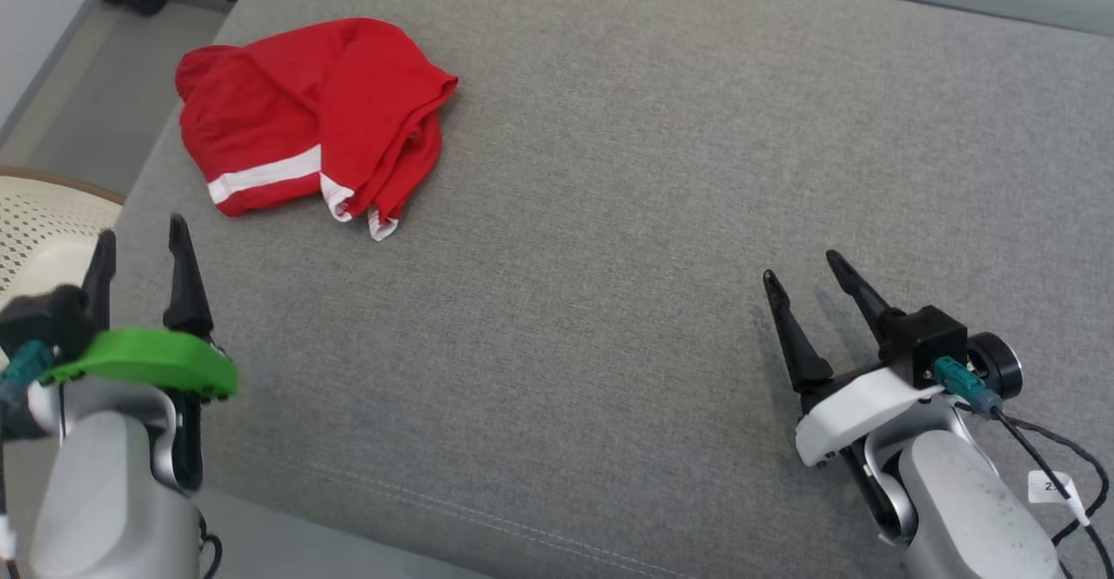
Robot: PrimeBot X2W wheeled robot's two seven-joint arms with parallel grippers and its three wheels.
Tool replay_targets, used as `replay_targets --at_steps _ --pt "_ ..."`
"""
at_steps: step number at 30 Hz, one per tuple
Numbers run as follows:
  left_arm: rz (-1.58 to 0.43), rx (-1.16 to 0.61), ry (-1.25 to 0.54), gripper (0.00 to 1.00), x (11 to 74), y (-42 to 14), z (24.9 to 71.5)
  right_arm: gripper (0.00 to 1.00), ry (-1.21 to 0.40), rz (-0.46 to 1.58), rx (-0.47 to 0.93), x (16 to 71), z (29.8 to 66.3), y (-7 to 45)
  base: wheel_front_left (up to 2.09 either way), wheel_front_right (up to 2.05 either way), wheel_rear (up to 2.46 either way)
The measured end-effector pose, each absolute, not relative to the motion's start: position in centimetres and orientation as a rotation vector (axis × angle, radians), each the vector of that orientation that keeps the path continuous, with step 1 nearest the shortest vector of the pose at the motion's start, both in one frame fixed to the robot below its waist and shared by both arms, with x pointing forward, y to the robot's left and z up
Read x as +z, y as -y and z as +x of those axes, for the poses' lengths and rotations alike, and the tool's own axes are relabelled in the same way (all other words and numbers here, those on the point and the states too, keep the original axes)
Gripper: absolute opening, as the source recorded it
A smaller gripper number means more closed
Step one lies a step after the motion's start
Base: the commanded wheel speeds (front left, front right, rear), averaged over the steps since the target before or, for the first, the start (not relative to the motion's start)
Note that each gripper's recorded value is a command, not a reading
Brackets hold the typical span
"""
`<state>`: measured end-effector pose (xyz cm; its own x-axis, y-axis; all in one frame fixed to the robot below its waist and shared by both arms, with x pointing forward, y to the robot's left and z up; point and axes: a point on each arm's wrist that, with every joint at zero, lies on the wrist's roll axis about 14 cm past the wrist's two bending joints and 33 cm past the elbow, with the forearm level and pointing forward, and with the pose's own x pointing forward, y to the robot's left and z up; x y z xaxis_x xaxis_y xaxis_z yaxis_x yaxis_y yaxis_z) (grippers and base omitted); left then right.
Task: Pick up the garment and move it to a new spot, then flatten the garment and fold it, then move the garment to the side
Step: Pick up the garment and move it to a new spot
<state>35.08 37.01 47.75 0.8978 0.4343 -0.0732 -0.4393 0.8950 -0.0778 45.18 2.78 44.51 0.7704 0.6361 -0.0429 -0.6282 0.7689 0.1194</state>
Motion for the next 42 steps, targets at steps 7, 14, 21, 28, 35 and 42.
replay_targets --at_steps 7,14,21,28,35,42 --pt "-0.090 0.321 -0.089 1.00 47.3 -34.8 42.2 1.00 -0.097 0.091 0.615 42.8 47.3 0.1 0.00 0.00 0.00" --pt "-0.128 0.261 -0.203 1.00 43.5 -33.3 45.8 1.00 -0.108 0.076 0.534 41.7 48.6 3.4 0.00 0.00 0.00" --pt "-0.202 0.265 -0.320 1.00 39.2 -32.0 47.4 1.00 -0.144 0.059 0.457 40.2 48.9 6.6 0.00 0.00 0.00" --pt "-0.240 0.280 -0.379 1.00 37.1 -31.4 48.1 1.00 -0.165 0.050 0.422 39.5 48.9 8.1 0.00 0.00 0.00" --pt "-0.241 0.287 -0.396 0.00 36.7 -31.5 48.3 1.00 -0.165 0.049 0.416 39.5 49.0 8.2 0.00 0.00 0.00" --pt "-0.205 0.220 -0.332 0.00 39.1 -30.5 49.9 1.00 -0.155 0.082 0.396 40.3 48.6 8.0 0.00 0.00 0.00"
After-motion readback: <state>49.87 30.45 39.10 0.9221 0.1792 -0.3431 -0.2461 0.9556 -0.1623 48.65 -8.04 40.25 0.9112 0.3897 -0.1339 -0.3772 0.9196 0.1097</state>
